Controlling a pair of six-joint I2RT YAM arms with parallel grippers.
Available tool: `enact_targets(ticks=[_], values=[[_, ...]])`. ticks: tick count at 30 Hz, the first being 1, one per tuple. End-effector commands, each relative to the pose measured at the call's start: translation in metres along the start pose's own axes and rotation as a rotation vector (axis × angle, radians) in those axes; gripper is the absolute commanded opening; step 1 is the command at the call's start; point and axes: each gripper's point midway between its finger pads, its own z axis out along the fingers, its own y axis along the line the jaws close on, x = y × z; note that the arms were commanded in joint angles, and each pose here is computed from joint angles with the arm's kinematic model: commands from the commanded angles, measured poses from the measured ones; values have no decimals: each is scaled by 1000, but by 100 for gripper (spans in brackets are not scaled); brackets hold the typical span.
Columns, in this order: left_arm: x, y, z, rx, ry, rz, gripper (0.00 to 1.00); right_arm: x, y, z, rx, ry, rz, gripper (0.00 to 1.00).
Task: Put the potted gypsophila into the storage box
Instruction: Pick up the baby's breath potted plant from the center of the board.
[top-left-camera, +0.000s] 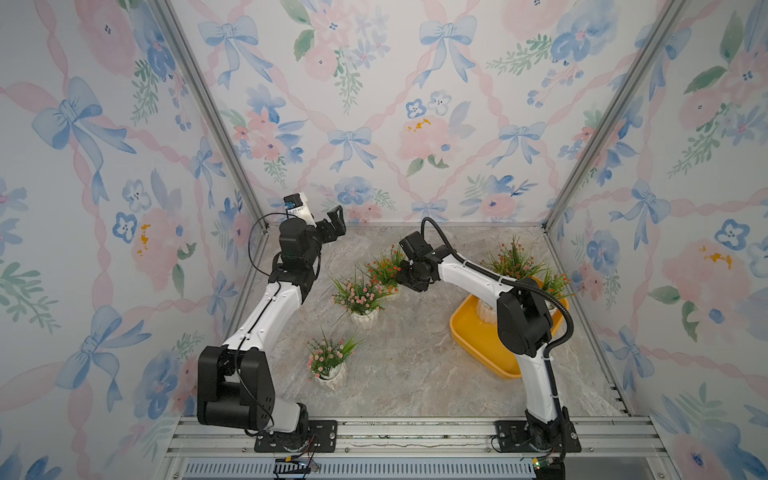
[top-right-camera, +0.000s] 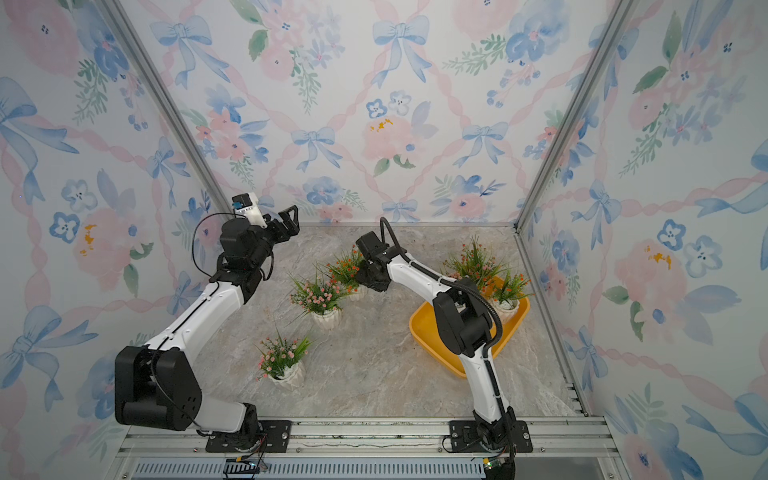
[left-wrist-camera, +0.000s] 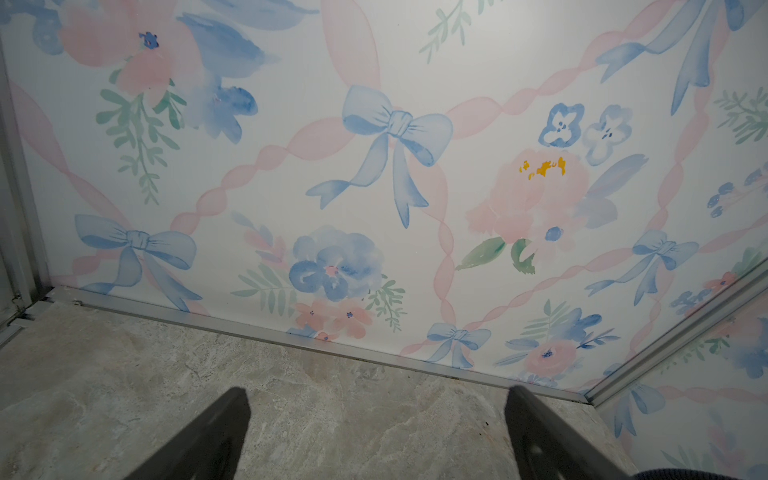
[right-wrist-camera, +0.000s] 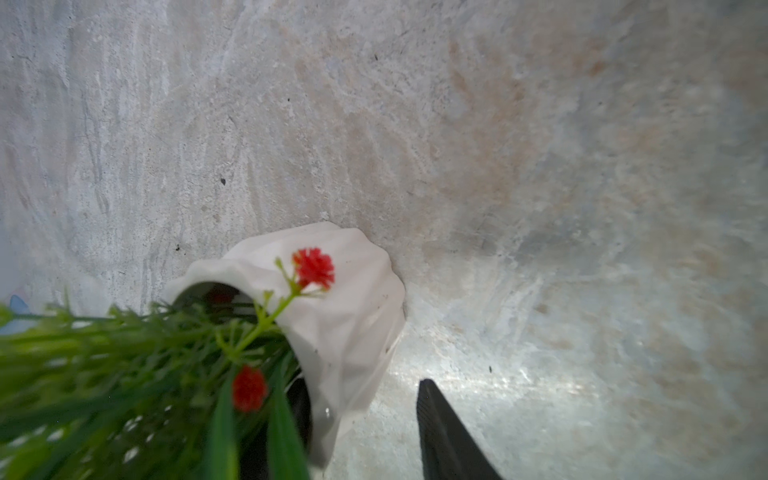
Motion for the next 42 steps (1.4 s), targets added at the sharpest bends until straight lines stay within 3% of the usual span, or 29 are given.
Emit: enact_targets(ticks=[1, 6, 26, 34, 42], values=[[-8, 3, -6, -11, -32, 12, 98, 10, -11, 17, 57, 38, 3, 42], [-6, 9, -12, -31, -40, 21, 98, 10, -16, 22, 103, 59, 22, 27], [-9, 12, 0, -32, -50, 32, 98, 6, -25, 6, 166, 17, 19, 1], [-8, 13, 0, -37, -50, 32, 98, -5, -22, -14, 165, -29, 12, 0], [-8, 5, 4, -23, -53, 63, 98, -18, -20, -57, 156, -106, -4, 0]])
